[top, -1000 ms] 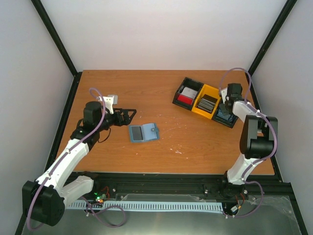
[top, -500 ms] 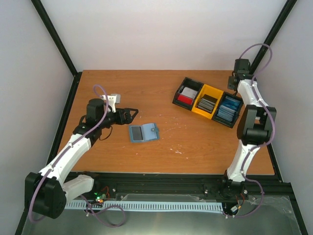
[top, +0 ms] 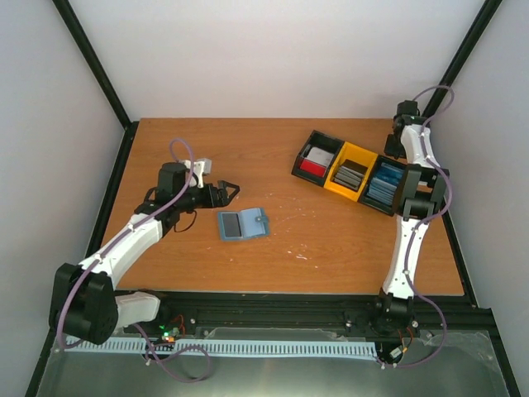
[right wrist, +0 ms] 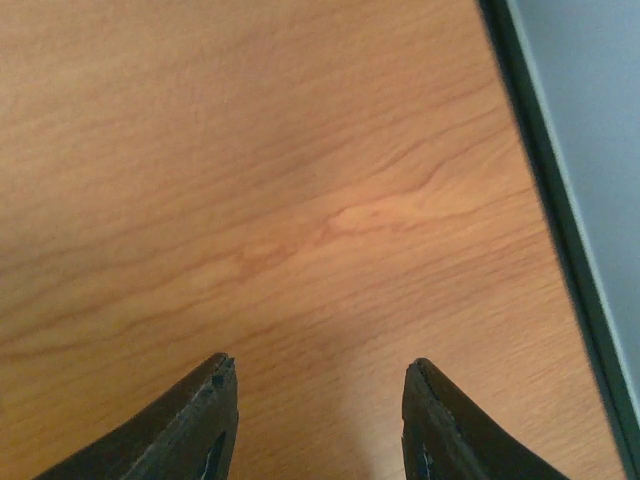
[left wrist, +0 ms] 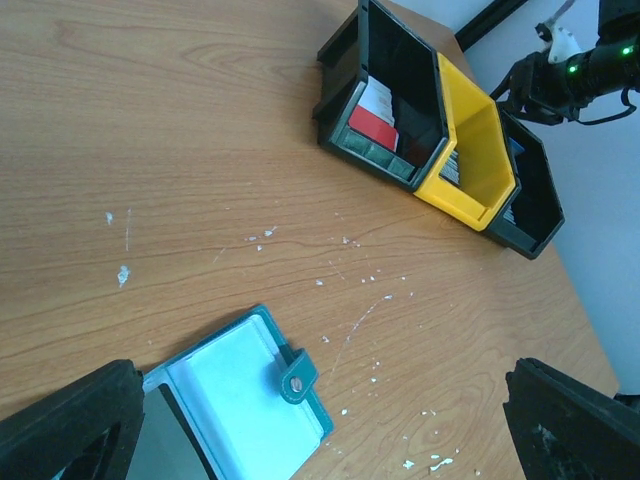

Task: Put the credit cards into the card holder
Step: Move the storage box to the center of the board.

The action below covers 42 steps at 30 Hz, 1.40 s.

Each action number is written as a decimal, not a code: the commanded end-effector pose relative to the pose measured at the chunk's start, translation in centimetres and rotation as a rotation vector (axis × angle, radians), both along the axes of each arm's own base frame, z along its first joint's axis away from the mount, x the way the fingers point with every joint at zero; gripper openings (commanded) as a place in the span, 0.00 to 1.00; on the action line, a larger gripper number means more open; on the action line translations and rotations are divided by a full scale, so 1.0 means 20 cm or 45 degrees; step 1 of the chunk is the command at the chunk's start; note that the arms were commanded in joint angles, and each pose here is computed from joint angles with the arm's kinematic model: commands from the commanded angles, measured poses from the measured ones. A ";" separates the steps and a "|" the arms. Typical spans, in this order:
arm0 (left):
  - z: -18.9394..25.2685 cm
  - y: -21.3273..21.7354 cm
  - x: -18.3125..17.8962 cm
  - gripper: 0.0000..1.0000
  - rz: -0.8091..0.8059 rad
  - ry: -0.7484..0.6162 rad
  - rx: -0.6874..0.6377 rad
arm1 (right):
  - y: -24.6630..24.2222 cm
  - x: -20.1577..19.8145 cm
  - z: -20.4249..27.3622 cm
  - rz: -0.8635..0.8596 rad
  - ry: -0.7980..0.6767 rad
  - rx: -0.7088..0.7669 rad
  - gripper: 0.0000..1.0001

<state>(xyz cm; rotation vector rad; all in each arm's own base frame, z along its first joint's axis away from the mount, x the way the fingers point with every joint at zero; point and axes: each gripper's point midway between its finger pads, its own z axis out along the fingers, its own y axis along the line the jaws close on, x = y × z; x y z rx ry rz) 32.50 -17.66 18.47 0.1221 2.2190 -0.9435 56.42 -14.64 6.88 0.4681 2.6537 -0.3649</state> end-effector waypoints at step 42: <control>0.19 -0.04 0.00 1.00 -0.030 -0.162 -0.039 | 0.89 -1.20 0.44 0.326 -0.116 0.271 0.47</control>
